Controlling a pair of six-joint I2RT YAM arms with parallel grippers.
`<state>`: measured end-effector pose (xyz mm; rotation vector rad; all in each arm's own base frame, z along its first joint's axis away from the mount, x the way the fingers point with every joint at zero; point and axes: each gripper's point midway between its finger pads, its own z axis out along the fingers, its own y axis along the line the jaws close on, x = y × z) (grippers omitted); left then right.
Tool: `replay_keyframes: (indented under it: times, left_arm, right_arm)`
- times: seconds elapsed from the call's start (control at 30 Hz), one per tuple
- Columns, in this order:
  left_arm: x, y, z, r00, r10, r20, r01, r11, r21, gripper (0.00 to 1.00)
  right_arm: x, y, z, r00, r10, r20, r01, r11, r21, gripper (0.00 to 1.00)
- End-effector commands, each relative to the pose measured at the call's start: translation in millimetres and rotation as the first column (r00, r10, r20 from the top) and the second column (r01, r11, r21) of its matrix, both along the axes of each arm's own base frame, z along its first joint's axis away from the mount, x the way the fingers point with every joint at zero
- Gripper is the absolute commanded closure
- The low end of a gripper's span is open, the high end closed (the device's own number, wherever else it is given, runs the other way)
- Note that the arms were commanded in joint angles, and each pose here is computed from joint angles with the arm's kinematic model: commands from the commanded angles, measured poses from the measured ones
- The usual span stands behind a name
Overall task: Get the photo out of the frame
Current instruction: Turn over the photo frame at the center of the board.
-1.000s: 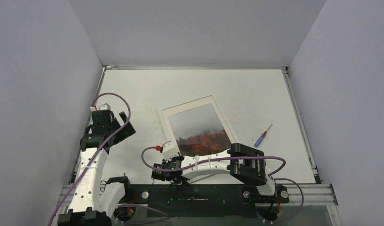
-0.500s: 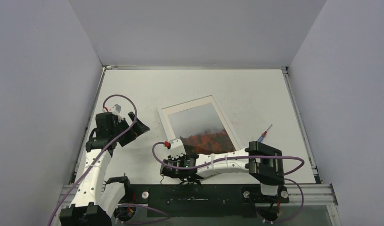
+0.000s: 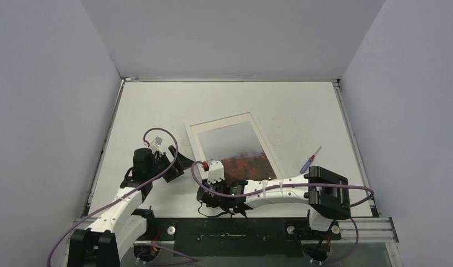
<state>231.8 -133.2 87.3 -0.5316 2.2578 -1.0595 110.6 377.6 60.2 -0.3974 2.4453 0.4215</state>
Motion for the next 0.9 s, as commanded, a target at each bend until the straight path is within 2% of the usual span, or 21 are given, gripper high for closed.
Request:
replay_keyframes:
  times: [0.0,0.2,0.47,0.6,0.7,0.87]
  left_arm:
    - [11,-23,11,0.989,-0.029,0.142,0.041,0.996,-0.079,0.07]
    - [12,-28,-3,0.993,-0.010,0.116,0.017,0.998,-0.061,0.09]
    - [10,-44,-20,0.998,0.000,0.060,0.006,0.996,-0.088,0.18]
    - [9,-51,-26,0.999,-0.004,0.051,0.008,0.996,-0.090,0.25]
    - [9,-51,-29,0.999,0.004,0.036,-0.001,0.996,-0.091,0.38]
    - [12,-54,-22,0.999,0.016,0.050,-0.009,0.990,-0.142,0.45]
  right_arm:
    - [3,33,45,1.000,-0.010,0.007,0.008,0.977,0.214,1.00]
    - [1,35,49,1.000,-0.001,-0.006,0.003,0.970,0.242,1.00]
    - [-5,43,51,0.999,0.017,-0.034,-0.006,0.955,0.297,1.00]
    - [-6,45,52,0.999,0.023,-0.043,-0.009,0.951,0.309,1.00]
    - [-7,45,52,0.999,0.025,-0.048,-0.009,0.951,0.310,1.00]
    - [-3,41,52,0.999,0.021,-0.046,-0.006,0.954,0.301,1.00]
